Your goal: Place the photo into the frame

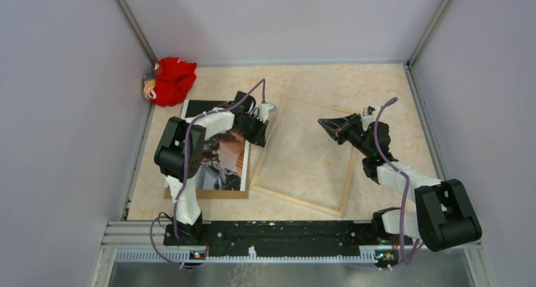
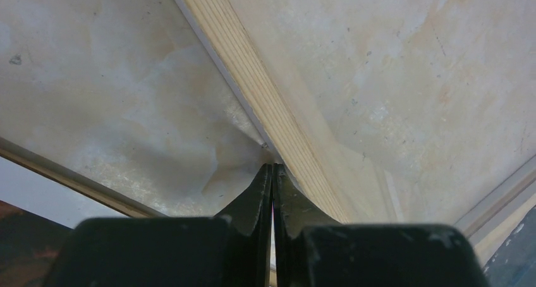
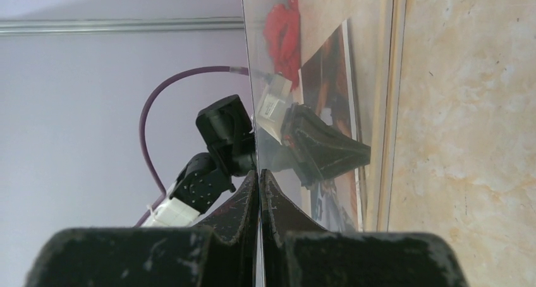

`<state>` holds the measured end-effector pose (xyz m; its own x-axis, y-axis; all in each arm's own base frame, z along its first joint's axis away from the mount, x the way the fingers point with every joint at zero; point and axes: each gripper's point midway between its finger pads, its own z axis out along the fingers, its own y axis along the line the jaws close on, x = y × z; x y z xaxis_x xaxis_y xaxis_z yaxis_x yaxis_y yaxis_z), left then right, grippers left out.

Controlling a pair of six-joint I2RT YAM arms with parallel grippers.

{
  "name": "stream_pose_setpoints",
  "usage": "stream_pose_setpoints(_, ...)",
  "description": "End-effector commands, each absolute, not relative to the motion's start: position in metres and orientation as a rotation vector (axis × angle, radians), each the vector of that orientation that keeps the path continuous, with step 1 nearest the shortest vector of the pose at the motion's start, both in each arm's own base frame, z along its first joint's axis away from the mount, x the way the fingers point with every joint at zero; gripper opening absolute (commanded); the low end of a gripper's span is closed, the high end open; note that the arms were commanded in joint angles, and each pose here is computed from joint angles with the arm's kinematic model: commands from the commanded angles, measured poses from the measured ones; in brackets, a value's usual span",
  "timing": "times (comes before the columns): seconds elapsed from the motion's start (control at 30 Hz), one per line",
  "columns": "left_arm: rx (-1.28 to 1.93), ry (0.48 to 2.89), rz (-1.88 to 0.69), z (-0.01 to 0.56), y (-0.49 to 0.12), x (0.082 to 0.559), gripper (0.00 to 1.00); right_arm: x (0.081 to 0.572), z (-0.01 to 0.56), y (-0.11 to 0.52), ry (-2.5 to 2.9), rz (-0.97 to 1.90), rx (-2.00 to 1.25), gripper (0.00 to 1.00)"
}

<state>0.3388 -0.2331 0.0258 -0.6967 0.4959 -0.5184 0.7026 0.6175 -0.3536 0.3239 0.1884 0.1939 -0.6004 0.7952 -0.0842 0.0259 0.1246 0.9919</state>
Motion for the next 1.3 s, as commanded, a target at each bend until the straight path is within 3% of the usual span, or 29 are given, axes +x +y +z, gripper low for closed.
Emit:
stream_pose_setpoints(0.0, 0.988, 2.494, -0.820, 0.012, -0.238, 0.327, 0.06, 0.321, 0.200, 0.197, 1.743, 1.578, 0.769, 0.00)
stream_pose_setpoints(0.47, 0.982, 2.504, -0.810, 0.009, -0.236, 0.328, 0.03, 0.287, 0.258, 0.196, 1.679, 1.625, 0.630, 0.00)
stream_pose_setpoints(1.27, 0.982, 2.509, -0.806, 0.007, -0.234, 0.327, 0.01, 0.282, 0.284, 0.210, 1.739, 1.618, 0.420, 0.00)
